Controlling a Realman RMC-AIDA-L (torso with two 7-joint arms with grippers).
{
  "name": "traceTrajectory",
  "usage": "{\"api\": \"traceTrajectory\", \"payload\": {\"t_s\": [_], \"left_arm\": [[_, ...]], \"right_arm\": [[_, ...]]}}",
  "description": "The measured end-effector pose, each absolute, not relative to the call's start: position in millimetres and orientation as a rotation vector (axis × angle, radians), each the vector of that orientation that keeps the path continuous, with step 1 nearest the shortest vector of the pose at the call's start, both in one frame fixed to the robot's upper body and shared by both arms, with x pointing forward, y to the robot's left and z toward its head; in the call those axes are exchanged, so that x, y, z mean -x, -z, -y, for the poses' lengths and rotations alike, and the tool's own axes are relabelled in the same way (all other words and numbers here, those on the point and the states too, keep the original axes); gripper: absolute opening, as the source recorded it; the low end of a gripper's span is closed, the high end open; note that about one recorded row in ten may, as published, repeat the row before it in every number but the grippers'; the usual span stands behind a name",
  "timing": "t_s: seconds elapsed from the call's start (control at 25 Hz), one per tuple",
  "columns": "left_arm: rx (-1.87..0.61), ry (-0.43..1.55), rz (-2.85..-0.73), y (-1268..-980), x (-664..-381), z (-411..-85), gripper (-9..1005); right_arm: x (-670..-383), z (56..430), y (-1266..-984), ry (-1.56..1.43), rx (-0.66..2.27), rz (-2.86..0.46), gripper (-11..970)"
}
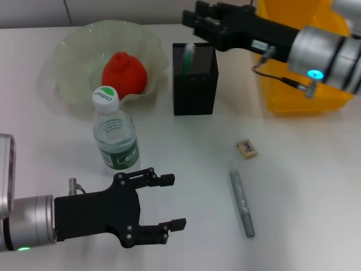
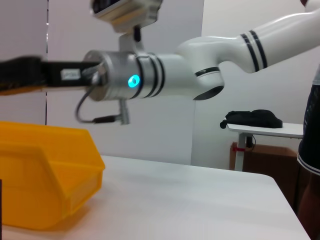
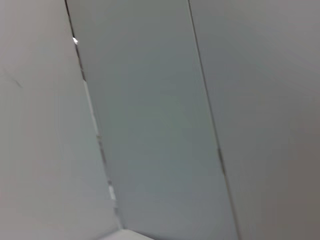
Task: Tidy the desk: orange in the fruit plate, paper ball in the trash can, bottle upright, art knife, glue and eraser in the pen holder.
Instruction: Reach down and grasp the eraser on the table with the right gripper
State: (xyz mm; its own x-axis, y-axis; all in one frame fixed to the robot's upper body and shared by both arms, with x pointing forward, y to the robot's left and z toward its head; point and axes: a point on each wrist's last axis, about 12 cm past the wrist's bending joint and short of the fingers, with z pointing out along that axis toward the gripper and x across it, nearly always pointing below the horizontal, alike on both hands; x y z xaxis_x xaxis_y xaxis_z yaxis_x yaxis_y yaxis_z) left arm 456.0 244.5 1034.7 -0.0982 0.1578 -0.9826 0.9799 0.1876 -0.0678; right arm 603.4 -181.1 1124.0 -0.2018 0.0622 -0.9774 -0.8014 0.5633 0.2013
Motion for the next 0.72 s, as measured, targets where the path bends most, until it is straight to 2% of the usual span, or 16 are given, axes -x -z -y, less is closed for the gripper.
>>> {"api": "traceTrajectory", "payload": {"t_s": [0.2,0.28,0.32,0.72], "left_arm": [[-1.15,1.048,-1.474,-1035,-456,-245,785],[-1.149,1.049,-1.474,-1035,-456,-244,785],[-1.15,1.051,-1.474,-1035,-457,-244,785],[-1.152,1.055,-1.472,-1035,-457,-243,785]], "right_arm": [[-580,190,-1164,-0.888,0.708,-1.741,390],[-573,190,-1170,-0.815,0.764,-1.894,434],[-569,188,-1172,-0.764,0.79,-2.07,457],[-571,180,-1155,-0.556,0.712,-2.52,683]]}}
